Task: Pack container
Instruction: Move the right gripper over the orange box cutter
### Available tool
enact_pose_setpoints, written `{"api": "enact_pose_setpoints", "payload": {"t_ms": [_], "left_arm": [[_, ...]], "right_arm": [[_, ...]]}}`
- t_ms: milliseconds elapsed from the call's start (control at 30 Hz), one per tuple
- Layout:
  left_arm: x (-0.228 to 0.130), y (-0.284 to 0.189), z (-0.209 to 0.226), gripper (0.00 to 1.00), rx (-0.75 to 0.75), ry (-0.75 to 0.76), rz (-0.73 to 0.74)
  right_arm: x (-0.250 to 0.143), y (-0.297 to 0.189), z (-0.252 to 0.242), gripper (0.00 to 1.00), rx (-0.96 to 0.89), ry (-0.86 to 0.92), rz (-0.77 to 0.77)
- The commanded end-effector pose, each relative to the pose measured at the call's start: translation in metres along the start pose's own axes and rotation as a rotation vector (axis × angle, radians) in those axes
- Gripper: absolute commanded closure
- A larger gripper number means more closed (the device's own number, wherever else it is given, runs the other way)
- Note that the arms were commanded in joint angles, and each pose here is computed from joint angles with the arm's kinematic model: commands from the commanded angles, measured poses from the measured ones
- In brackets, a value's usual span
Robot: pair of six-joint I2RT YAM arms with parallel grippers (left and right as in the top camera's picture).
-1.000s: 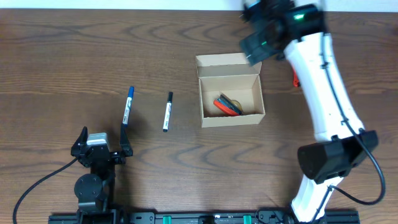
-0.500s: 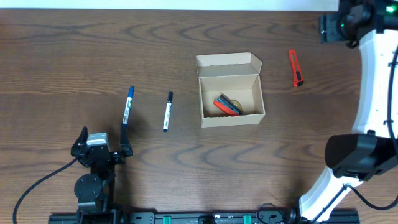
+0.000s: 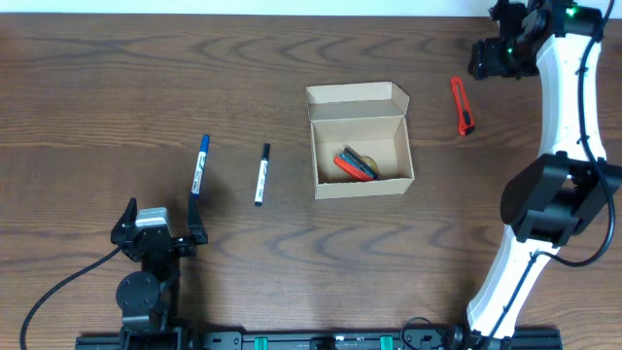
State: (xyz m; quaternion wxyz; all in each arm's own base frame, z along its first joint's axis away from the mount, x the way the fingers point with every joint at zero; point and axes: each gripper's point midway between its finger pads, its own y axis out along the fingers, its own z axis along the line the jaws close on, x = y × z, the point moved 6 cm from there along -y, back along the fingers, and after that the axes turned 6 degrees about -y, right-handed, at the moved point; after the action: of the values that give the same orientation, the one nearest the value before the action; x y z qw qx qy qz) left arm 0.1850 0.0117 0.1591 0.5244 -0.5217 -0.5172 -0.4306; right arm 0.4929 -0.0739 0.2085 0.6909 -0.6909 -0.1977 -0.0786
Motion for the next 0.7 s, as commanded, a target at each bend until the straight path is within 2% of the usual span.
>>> {"api": "enact_pose_setpoints", "payload": {"t_ms": [0,267,667], "left_arm": [[-0.014,0.000,0.000,0.05,-0.008,0.014,0.060],[-0.014,0.000,0.000,0.05,-0.008,0.014,0.060],[-0.014,0.000,0.000,0.05,-0.008,0.014,0.060]], "right_arm": [[-0.002,0.014,0.001,0.28,0.024,-0.014,0.024],[-0.015,0.049,0.000,0.32,0.045,-0.008,0.108],[-0.030,0.083,-0.007,0.31,-0.008,-0.009,0.205]]}}
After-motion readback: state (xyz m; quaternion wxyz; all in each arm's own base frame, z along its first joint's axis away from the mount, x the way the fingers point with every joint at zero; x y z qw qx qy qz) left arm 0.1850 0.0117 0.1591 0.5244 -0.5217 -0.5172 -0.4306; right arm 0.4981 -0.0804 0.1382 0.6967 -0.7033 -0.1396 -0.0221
